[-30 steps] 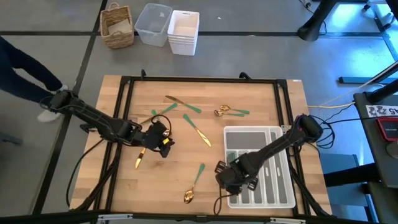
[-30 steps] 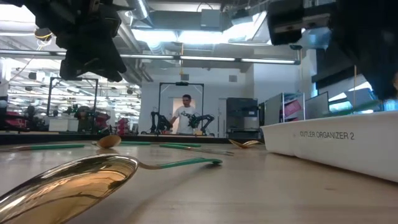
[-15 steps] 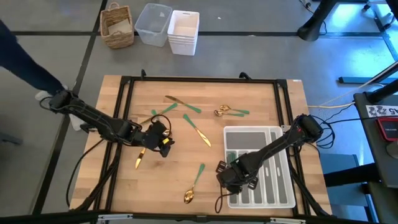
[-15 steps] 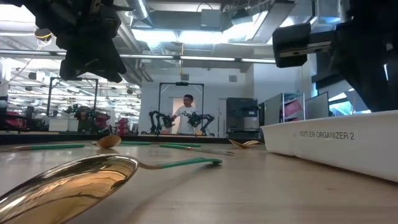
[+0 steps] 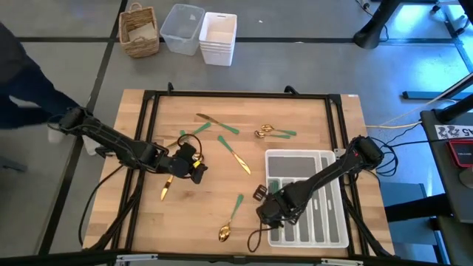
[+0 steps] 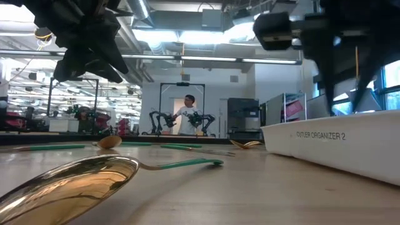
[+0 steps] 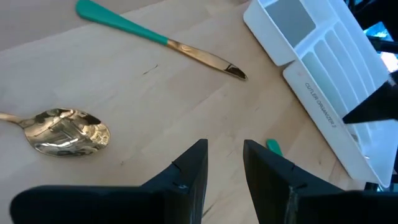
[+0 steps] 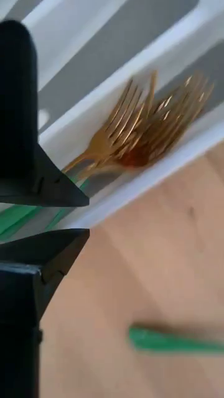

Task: Sort silverware
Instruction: Put the green spoon in the white silverware tray

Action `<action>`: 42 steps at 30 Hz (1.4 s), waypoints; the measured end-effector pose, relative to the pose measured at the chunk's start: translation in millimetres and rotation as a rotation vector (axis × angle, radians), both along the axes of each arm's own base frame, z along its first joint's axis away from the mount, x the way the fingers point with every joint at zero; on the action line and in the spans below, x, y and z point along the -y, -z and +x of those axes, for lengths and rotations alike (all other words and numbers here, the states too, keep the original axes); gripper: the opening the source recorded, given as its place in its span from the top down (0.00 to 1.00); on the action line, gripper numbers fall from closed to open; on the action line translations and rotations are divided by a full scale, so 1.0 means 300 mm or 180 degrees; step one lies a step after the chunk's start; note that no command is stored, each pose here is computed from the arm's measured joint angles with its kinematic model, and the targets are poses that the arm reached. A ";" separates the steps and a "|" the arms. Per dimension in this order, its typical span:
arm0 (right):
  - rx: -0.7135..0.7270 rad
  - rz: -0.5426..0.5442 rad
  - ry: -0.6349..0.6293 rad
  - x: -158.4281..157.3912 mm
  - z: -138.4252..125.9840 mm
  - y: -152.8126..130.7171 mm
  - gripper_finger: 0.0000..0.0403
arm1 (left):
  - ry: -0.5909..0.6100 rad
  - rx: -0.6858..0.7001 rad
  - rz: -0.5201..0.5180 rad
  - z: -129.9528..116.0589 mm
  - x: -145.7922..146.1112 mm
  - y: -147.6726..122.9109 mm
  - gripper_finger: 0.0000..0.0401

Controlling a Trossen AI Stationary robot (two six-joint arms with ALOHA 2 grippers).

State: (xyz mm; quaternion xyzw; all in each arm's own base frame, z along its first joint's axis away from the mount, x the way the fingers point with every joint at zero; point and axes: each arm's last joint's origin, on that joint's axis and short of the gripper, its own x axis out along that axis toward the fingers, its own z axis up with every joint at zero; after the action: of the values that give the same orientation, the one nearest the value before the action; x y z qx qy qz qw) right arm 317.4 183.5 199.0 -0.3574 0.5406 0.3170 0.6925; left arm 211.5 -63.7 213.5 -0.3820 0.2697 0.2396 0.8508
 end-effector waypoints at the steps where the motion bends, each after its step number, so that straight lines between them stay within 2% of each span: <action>1: -0.0023 -0.0018 0.0002 0.000 0.000 -0.012 0.82 | 0.0000 0.0000 0.0000 0.000 0.000 0.000 0.76; 7: -0.0155 -0.0080 0.0020 0.005 0.005 -0.101 0.82 | -0.0011 0.0016 -0.0017 0.001 0.000 -0.001 0.76; 12: 0.0012 0.0029 0.0110 0.025 0.044 -0.154 0.82 | 0.0031 0.0217 -0.0108 0.013 0.012 -0.016 0.76; 16: 0.0336 0.0286 0.0114 0.037 0.095 -0.166 0.82 | 0.0152 0.0267 -0.0043 0.016 0.022 -0.023 0.76; 20: 0.0726 0.0748 0.0037 0.048 0.174 -0.168 0.82 | 0.0135 0.0266 0.0012 0.018 0.015 -0.024 0.76; 25: 0.0938 0.1174 -0.0093 0.039 0.253 -0.118 0.82 | 0.0069 0.0271 0.0010 0.022 0.002 -0.024 0.76; 30: 0.0943 0.1168 -0.0493 -0.009 0.296 -0.001 0.82 | 0.0049 0.0254 0.0022 0.022 -0.002 -0.023 0.76; 32: 0.0920 0.1213 -0.0505 -0.016 0.312 0.039 0.82 | 0.0041 0.0252 0.0013 0.022 -0.002 -0.022 0.76; 36: 0.0690 0.1529 -0.0418 -0.002 0.327 0.076 0.82 | 0.0007 0.0232 -0.0019 0.020 -0.003 -0.020 0.76; 42: 0.0735 0.1485 -0.0252 0.016 0.339 0.078 0.82 | 0.0004 0.0230 -0.0022 0.019 -0.003 -0.019 0.76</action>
State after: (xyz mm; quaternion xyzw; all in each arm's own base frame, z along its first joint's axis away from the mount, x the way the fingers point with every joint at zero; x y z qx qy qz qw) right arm 419.2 178.7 175.6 -0.2427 0.3560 0.4170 0.8003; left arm 217.3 -62.8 219.2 -0.3932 0.2399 0.2243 0.8588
